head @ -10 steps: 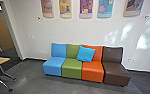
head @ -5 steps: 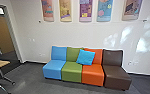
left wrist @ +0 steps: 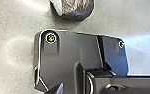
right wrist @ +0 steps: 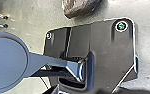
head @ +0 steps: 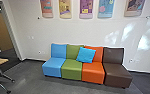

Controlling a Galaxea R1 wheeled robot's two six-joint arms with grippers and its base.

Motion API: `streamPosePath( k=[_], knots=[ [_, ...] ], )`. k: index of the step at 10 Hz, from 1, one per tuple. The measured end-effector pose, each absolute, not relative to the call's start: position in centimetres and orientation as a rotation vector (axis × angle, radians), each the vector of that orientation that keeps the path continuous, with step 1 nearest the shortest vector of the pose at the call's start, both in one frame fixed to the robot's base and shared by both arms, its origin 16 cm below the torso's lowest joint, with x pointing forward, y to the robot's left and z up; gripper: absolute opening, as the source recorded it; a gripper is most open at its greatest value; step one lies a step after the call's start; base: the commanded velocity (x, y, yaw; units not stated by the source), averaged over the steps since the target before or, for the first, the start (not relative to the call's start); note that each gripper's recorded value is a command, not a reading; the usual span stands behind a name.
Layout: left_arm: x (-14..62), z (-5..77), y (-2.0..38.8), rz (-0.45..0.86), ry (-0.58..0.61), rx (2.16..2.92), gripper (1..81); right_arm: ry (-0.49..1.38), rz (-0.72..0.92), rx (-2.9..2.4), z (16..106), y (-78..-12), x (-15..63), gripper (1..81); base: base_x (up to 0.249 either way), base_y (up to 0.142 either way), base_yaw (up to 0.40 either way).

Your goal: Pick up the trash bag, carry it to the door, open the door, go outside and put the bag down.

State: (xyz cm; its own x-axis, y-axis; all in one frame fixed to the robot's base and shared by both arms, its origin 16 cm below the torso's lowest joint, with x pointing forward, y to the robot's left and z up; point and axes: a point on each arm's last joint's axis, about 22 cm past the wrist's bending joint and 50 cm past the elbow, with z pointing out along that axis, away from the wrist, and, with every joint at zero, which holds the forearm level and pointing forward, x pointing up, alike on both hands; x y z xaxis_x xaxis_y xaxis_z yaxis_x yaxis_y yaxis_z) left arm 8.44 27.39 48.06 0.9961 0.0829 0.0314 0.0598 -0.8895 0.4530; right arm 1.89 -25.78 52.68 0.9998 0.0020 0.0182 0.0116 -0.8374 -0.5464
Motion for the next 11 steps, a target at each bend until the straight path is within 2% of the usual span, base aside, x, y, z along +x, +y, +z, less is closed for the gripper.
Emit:
streamPosePath(
  k=[3, 5, 11],
  knots=[
    [8.9, 47.2, 27.5, 0.02, 0.126, 2.672, 81.1, 0.009, -0.009, -2.58, 54.0, -28.8, 5.2, 81.1, 0.0, 0.0, 0.0],
    [12.3, 46.8, 27.3, 0.069, 0.126, 2.667, 81.1, 0.009, -0.059, -2.564, 54.8, -28.9, 9.4, 81.1, 0.0, 0.0, 0.0],
    [21.1, 45.9, 26.6, 0.149, 0.154, 2.646, 81.1, 0.028, -0.117, -2.551, 56.2, -30.4, 14.4, 81.1, 0.0, 0.0, 0.0]
  ],
)
